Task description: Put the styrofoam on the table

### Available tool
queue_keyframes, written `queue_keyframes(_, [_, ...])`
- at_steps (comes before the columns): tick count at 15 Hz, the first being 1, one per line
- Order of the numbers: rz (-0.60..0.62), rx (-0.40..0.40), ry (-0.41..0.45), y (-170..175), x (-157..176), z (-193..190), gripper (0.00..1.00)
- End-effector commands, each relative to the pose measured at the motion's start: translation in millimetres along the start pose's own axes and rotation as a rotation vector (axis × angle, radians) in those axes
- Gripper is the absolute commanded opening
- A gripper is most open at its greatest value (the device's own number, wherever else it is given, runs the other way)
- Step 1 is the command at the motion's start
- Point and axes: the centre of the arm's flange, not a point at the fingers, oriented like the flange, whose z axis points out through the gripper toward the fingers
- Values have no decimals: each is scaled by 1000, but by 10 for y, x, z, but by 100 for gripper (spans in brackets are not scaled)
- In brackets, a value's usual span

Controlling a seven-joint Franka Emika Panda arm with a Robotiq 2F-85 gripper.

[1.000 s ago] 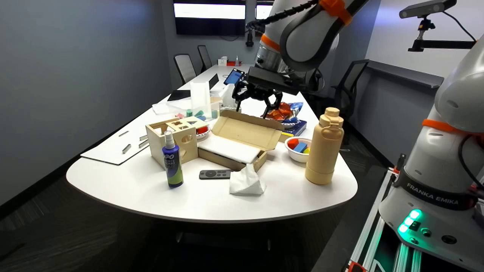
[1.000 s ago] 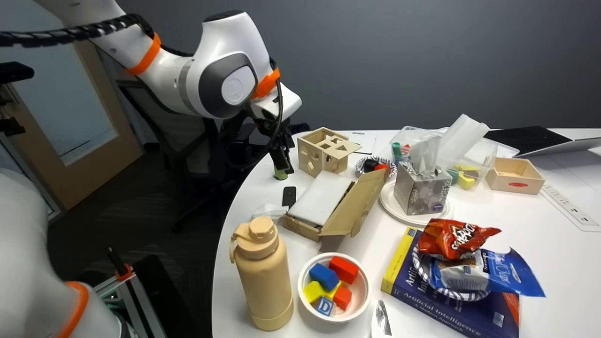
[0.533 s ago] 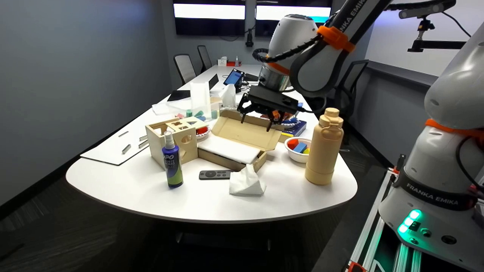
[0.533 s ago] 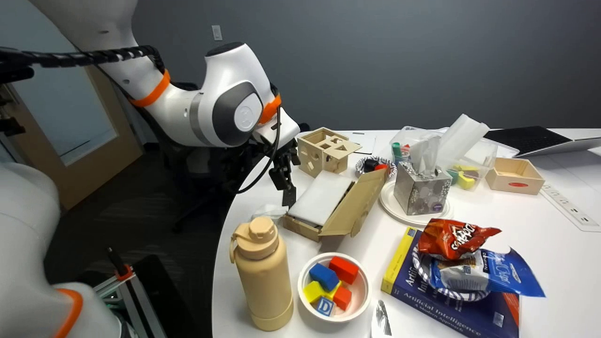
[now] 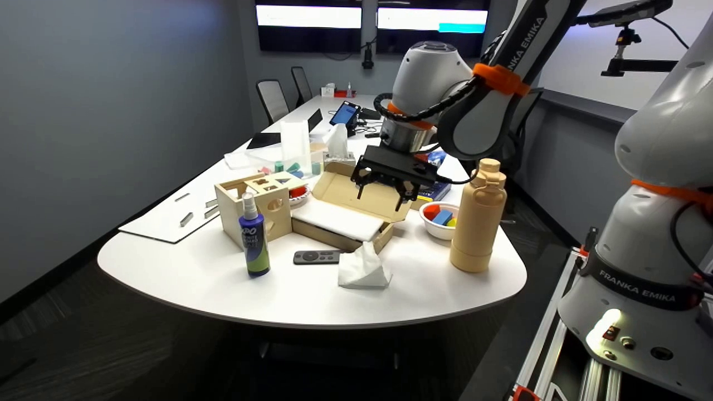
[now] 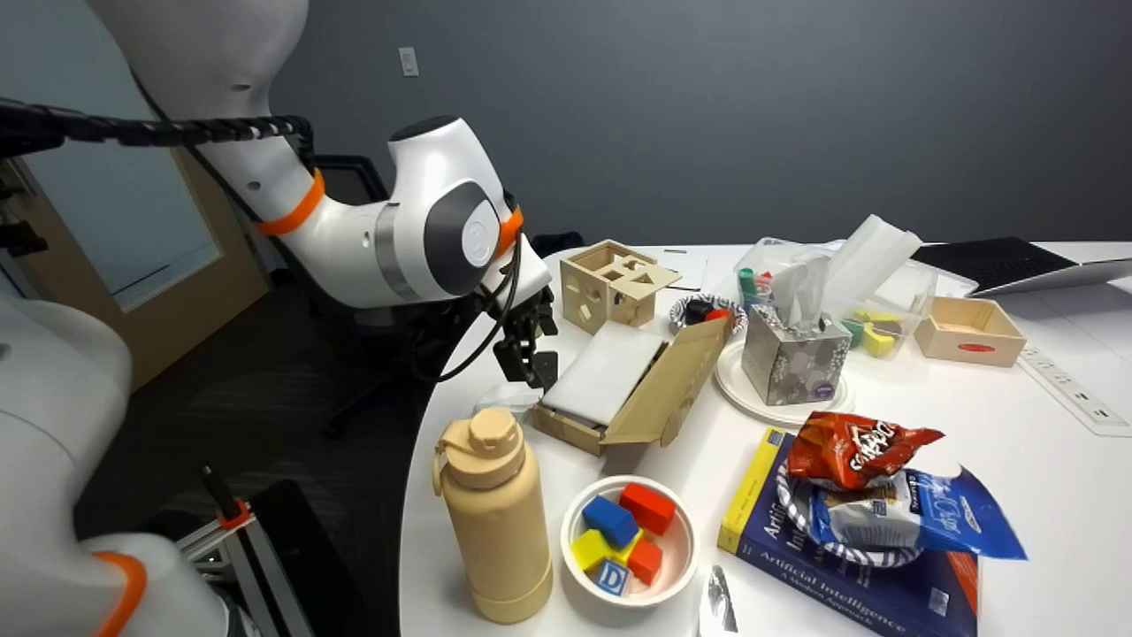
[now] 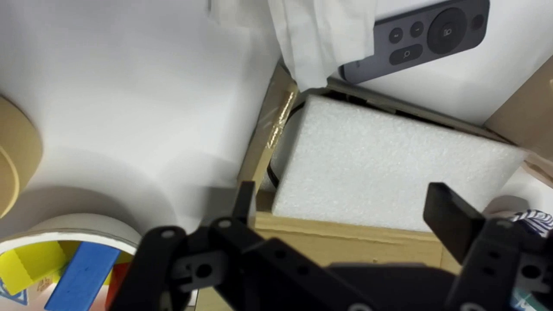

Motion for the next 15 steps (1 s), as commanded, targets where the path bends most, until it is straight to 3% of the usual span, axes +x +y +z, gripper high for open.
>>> queue_keyframes(1, [33,26,-4,-98,-144,368,100])
queue_keyframes(8, [59,81,-7,-196,2,553,100])
queue_keyframes(15, [58,78,-7,-241,159,793,100])
